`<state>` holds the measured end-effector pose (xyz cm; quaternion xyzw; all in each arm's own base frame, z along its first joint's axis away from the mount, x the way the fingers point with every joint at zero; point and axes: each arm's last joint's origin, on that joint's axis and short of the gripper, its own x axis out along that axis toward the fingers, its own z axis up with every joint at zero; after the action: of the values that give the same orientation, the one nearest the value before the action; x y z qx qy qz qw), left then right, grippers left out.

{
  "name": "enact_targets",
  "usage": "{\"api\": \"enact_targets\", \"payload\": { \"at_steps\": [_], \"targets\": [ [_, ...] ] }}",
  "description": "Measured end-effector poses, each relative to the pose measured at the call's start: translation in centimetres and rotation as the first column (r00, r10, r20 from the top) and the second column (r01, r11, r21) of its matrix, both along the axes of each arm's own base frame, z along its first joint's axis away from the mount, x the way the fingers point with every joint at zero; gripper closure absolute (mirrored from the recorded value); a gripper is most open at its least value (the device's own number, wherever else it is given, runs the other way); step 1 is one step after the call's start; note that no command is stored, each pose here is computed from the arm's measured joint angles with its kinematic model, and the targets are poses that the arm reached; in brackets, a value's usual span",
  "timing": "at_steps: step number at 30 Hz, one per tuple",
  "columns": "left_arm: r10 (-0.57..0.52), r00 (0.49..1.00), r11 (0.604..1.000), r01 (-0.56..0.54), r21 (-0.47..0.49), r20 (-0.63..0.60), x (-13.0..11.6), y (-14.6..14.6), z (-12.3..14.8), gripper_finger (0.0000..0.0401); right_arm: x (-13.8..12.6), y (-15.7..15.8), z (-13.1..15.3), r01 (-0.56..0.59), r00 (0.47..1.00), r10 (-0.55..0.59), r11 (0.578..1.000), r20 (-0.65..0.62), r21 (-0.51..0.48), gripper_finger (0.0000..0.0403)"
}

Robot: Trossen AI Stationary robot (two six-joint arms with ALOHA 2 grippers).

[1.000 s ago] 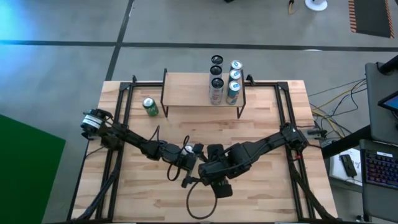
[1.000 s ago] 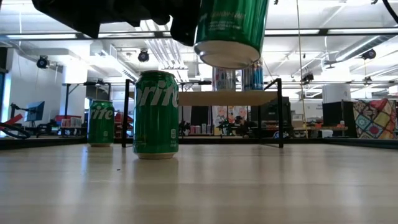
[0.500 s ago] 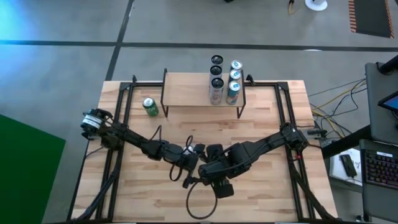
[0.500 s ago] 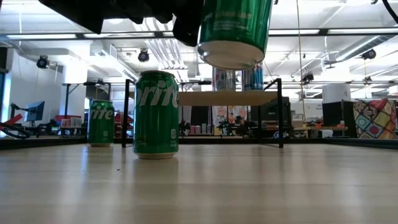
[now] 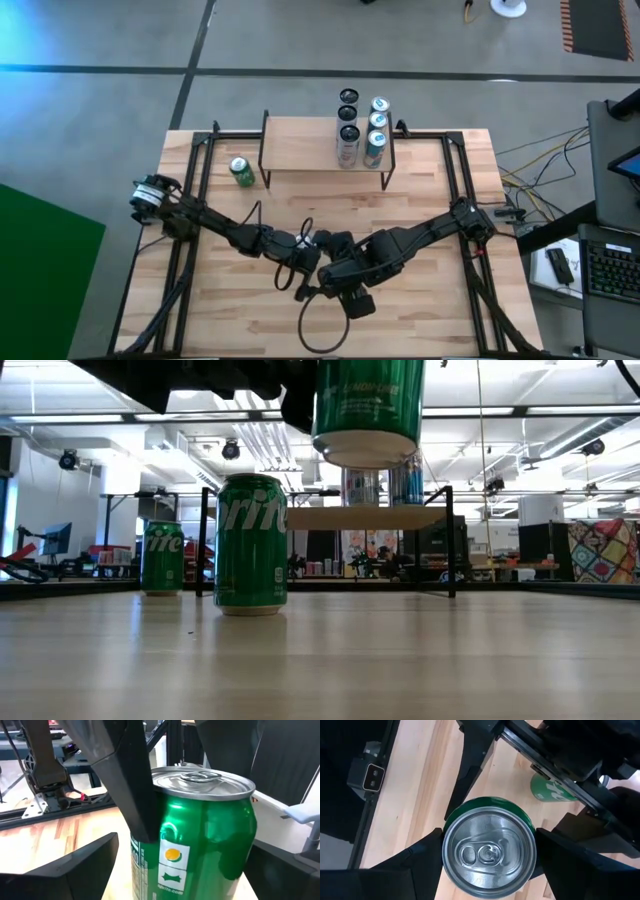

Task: Sort soda cans
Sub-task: Put the bottom green soda can on the shelf

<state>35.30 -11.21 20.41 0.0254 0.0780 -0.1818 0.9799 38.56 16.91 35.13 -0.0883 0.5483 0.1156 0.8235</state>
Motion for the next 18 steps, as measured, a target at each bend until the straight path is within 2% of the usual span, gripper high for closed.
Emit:
{"api": "enact_targets", "payload": {
  "at_steps": [13, 18],
  "targets": [
    [-0.004, 1.000, 1.000, 0.004, 0.008, 0.022, 0.09, 0.22, 0.16, 0.0088, 0.03, -0.07, 0.08, -0.036, 0.999, 0.037, 0.999, 0.013, -0.023, 0.0129],
    [0.014, 0.999, 1.000, -0.014, 0.012, 0.030, 0.13, 0.34, 0.21, 0.0101, -0.07, -0.11, 0.12, -0.025, 1.000, 0.025, 0.999, 0.007, -0.023, 0.0127]
  ]
}}
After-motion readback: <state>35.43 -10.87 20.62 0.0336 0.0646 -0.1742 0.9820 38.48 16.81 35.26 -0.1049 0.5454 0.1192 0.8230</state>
